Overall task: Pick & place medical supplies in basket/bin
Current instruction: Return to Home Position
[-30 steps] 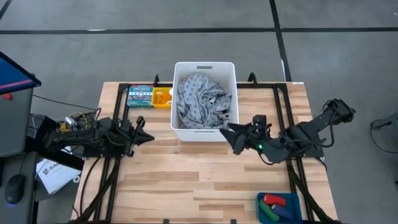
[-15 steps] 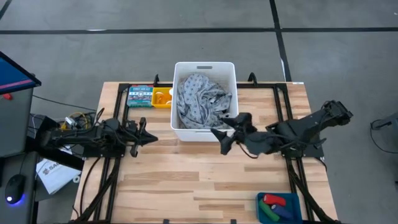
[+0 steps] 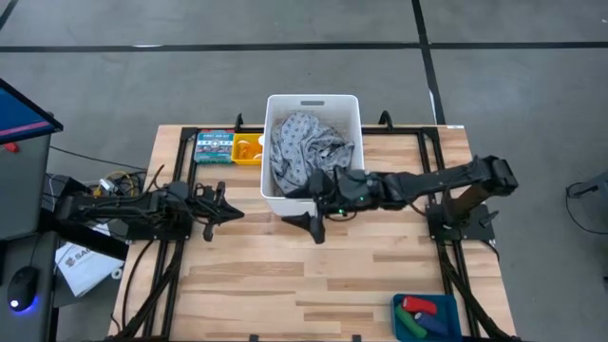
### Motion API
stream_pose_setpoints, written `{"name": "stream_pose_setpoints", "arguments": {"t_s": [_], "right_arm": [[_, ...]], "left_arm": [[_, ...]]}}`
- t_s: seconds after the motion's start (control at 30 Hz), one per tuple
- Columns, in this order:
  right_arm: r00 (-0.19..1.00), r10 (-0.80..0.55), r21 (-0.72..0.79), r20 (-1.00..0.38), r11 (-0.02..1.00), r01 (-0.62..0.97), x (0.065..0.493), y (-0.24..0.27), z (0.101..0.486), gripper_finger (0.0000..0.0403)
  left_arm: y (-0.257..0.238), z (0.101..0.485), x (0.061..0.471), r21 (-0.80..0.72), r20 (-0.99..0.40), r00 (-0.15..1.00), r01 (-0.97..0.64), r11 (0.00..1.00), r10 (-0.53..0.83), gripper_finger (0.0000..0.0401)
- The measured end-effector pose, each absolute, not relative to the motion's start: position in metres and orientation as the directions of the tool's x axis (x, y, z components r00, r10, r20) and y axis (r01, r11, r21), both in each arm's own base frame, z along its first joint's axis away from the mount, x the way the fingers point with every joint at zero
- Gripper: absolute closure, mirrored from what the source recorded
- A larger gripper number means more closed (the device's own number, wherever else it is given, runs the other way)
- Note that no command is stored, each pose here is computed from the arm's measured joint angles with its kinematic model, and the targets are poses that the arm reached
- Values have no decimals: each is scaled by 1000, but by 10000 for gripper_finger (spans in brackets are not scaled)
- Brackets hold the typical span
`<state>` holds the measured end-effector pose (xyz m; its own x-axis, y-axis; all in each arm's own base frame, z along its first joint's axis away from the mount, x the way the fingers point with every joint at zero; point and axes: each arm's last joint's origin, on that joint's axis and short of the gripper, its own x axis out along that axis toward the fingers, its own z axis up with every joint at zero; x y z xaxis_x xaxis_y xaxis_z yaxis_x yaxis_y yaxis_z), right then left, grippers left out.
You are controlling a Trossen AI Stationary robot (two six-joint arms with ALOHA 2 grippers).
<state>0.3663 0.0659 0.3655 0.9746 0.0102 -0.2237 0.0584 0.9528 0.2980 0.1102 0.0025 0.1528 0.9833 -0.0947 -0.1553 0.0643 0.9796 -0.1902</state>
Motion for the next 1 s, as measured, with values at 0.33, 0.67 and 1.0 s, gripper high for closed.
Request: {"name": "stream_pose_setpoints", "arguments": {"t_s": [0.33,0.67,1.0], "right_arm": [[988,148,252,-42,959,-133,341,41,356,85],[968,250,233,1,942,-243,247,27,313,85],[968,250,171,16,953,-249,172,20,262,85]], "left_arm": [[3,150,112,-195,-188,978,58,979,-95,396],[3,147,113,-198,-213,972,53,979,-96,392],[3,148,114,-197,-210,973,54,979,-96,394]]}}
